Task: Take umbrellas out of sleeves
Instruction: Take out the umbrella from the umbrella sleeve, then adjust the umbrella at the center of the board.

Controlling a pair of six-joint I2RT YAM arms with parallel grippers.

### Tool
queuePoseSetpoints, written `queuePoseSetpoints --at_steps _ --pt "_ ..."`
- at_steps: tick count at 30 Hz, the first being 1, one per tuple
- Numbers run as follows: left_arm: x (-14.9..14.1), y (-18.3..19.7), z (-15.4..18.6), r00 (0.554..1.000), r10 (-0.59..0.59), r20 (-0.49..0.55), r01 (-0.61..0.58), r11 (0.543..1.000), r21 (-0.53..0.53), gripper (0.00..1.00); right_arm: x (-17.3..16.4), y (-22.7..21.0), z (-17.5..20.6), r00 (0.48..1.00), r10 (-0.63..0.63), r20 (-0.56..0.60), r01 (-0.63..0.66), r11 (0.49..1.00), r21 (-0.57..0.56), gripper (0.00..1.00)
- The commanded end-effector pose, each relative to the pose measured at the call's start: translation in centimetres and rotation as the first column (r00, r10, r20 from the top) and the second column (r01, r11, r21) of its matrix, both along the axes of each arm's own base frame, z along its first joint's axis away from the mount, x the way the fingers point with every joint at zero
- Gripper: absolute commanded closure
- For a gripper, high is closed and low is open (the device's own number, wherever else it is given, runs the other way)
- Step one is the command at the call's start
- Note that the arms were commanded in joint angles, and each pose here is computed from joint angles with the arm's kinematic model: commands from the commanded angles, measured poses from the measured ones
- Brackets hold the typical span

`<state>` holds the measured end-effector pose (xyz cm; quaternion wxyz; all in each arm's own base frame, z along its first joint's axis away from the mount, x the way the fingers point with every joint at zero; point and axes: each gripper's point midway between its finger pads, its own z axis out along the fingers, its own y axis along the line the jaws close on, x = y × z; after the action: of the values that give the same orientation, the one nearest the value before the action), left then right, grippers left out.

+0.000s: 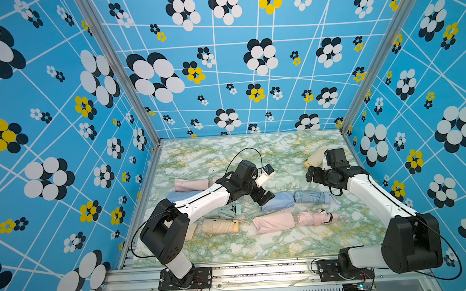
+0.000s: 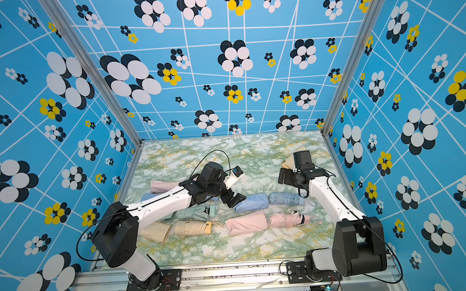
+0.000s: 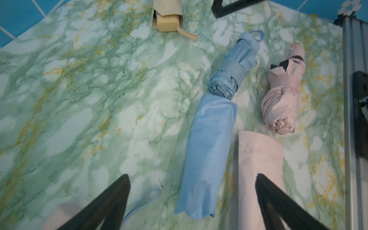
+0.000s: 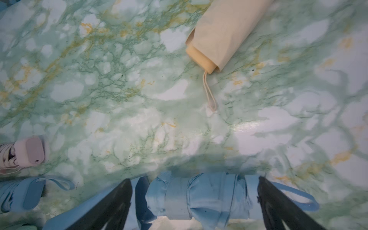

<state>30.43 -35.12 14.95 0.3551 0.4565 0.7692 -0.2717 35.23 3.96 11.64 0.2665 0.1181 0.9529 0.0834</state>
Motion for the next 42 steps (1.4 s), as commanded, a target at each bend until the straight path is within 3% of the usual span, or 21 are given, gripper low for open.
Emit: queuePoseSetpoints --at_steps 1,14,27,35,42 --pt "-0.3 -1.2 2.2 0.999 -0.011 -0.032 0.007 0.994 -0.111 0.01 0.9 2.3 -0.4 1.000 0.027 -0.002 -0.027 0.989 0.142 0.01" --pt "0.4 0.0 3.4 0.998 0.045 -0.032 -0.050 0.985 -0.168 0.01 0.2 4.1 -6.0 0.983 0.079 -0.163 -0.041 0.973 0.228 0.03" --pt "1.3 2.1 4.4 0.994 0.096 -0.043 -0.103 0.973 -0.208 0.01 -2.3 4.8 -7.9 0.966 0.130 -0.226 -0.076 0.970 0.231 0.06" --pt "1.5 2.9 4.8 0.993 0.116 -0.024 -0.118 0.972 -0.203 0.01 -1.8 4.6 -6.6 0.972 0.142 -0.188 -0.103 0.973 0.206 0.08" --pt "1.8 3.9 6.4 0.987 0.159 0.008 -0.153 0.962 -0.226 0.01 1.4 2.7 -2.1 0.996 0.077 -0.043 -0.073 0.993 0.093 0.06"
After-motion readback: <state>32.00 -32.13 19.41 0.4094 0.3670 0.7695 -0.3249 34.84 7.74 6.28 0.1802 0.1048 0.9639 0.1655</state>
